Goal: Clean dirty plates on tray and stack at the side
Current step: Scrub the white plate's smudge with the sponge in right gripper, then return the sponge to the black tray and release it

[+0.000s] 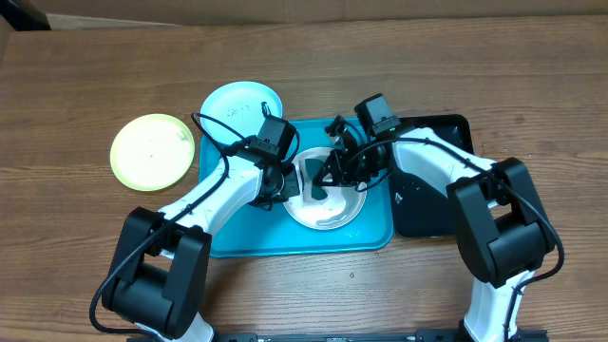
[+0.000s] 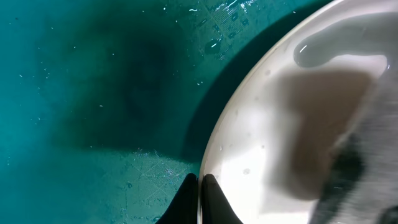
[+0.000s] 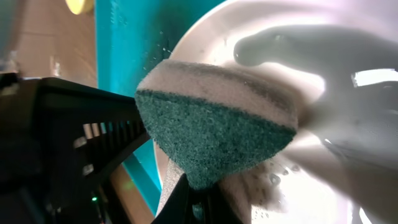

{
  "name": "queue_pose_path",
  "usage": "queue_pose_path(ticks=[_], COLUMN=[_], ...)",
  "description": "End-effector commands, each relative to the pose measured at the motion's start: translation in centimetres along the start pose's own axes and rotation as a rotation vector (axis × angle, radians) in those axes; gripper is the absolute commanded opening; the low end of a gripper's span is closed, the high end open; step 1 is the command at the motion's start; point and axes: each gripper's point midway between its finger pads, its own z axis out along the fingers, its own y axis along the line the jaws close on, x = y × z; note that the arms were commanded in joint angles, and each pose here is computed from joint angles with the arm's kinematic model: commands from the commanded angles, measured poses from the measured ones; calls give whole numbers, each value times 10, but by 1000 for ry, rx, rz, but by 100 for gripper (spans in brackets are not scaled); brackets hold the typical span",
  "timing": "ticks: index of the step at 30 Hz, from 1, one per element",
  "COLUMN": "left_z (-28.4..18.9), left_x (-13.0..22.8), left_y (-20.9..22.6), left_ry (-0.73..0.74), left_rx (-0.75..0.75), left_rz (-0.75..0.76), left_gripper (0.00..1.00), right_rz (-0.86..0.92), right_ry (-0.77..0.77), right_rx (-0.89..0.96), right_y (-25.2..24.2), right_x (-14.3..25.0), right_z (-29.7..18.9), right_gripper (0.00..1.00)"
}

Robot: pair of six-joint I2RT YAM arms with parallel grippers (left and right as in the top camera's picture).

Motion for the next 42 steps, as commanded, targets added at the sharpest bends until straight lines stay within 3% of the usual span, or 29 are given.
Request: queue_pose_path(ticks=[1,7,17,23,32,36,42], left_z=[4,4,4,4,4,4,4], left_x=[1,1,3,3,2,2,2], left_y=[-1,0,1,1,1,1,1], left_ry=[8,8,17,16,13,13,13], left_rx=[-8,-8,-14,-14,-12,-12,-12], left_rz=[28,28,28,28,28,28,28], left_gripper=[4,4,4,4,4,4,4], right_rz=[15,146,183,187,0,36,179], right_ry=[-8,-58,-81,-109,-104,-146,-165], right_rx=[46,255,272,269,227,378,687], right_y=[0,-34,-36,-22,40,23,-44], right_x=[0,-3,-16,-24,-20,-17,0], right_z=[4,1,-27,-53,-105,-139,-194], right_gripper=[4,4,4,4,4,4,4])
